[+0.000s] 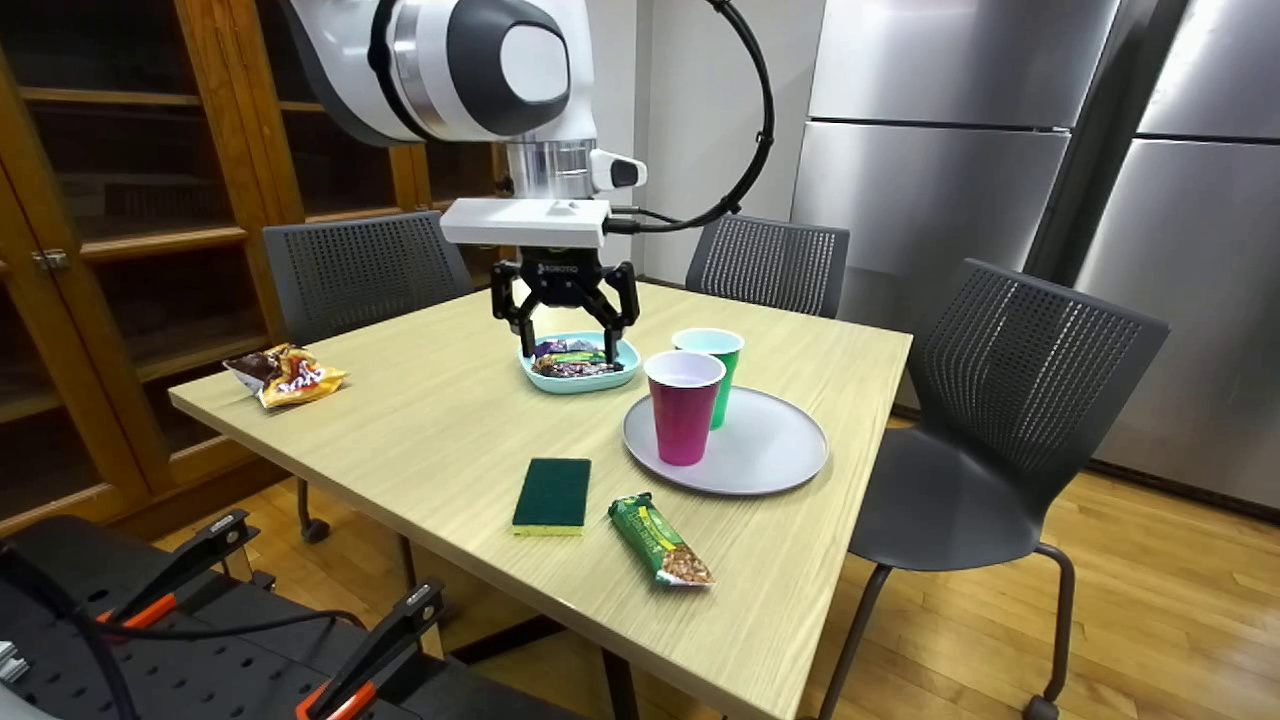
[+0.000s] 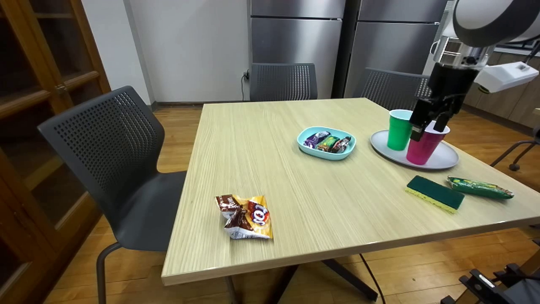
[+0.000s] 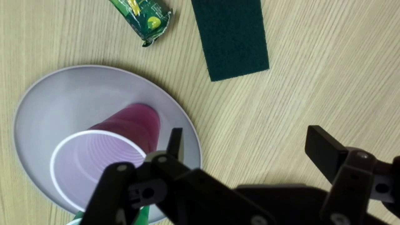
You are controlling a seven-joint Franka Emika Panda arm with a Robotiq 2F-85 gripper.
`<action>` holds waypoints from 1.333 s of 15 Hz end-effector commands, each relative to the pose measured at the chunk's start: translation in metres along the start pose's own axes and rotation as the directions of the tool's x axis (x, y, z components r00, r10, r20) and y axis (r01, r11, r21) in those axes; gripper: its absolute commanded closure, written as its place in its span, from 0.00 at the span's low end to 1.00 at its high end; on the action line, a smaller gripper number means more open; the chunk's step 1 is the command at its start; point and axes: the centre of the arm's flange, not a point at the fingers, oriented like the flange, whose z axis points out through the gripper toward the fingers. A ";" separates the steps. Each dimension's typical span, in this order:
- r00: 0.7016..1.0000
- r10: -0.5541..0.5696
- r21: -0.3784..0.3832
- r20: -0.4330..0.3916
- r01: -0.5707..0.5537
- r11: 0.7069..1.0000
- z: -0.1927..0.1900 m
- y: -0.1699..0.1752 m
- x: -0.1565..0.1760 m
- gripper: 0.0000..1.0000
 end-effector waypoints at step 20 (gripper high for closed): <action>0.983 -0.183 -0.018 -0.012 0.183 0.983 -0.014 0.047 -0.069 0.00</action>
